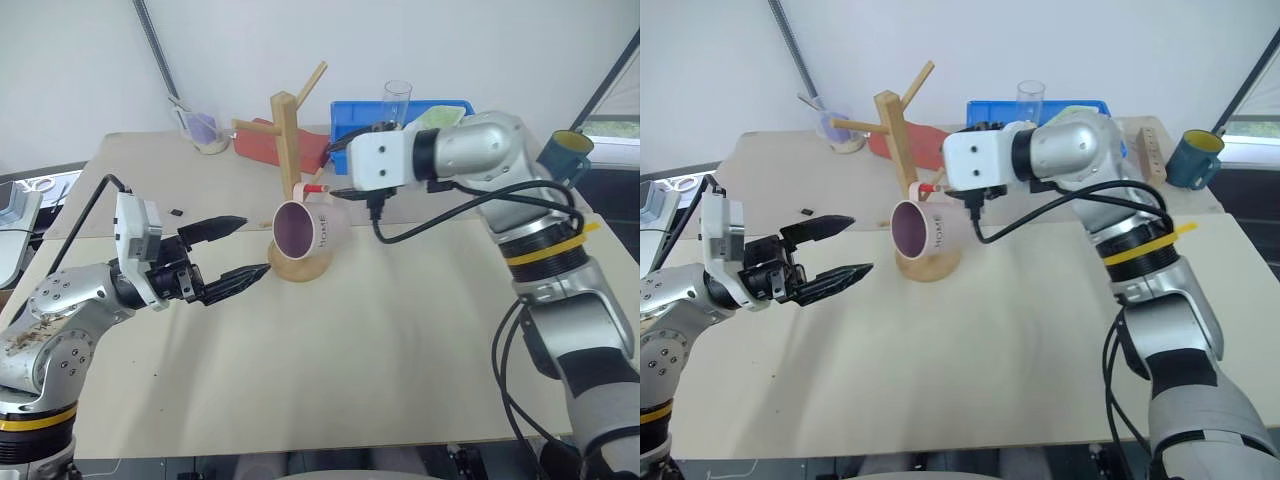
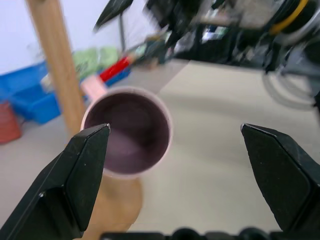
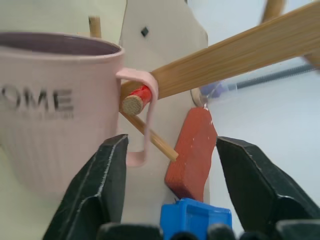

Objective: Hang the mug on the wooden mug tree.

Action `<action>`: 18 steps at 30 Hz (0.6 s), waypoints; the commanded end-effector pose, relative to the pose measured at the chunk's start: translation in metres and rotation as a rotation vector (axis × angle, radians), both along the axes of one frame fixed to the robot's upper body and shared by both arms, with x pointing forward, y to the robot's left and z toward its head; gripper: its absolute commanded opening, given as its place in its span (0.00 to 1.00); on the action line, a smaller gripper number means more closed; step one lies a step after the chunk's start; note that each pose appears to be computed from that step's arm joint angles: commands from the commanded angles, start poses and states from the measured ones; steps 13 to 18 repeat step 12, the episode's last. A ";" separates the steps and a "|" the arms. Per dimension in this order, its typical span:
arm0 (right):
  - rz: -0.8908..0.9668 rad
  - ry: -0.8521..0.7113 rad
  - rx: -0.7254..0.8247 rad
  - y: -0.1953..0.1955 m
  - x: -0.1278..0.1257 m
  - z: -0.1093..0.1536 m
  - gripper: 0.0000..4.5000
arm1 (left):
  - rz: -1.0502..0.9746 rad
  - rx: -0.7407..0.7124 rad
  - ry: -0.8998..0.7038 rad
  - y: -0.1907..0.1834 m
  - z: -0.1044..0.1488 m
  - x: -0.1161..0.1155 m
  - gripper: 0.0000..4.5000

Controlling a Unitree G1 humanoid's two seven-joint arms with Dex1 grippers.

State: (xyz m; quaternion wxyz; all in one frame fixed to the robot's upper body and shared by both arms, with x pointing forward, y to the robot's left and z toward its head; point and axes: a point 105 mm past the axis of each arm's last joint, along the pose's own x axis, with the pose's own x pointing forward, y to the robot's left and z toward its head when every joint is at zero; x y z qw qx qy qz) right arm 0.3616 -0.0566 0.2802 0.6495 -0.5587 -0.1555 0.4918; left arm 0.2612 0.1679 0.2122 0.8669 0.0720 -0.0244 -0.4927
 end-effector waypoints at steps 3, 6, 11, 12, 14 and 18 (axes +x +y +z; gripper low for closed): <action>0.082 0.199 0.175 -0.031 -0.032 0.021 0.68 | 0.194 0.137 -0.056 0.021 0.002 0.016 1.00; 0.093 0.322 0.280 -0.045 -0.046 0.026 0.68 | 0.188 0.166 -0.063 0.030 0.002 0.012 1.00; 0.054 0.413 0.360 -0.062 -0.063 0.028 0.68 | 0.214 0.169 -0.066 0.043 0.010 0.013 1.00; 0.043 0.416 0.366 -0.063 -0.064 0.028 0.68 | 0.208 0.167 -0.067 0.043 0.011 0.013 1.00; 0.043 0.416 0.366 -0.063 -0.064 0.028 0.68 | 0.208 0.167 -0.067 0.043 0.011 0.013 1.00; 0.043 0.416 0.366 -0.063 -0.064 0.028 0.68 | 0.208 0.167 -0.067 0.043 0.011 0.013 1.00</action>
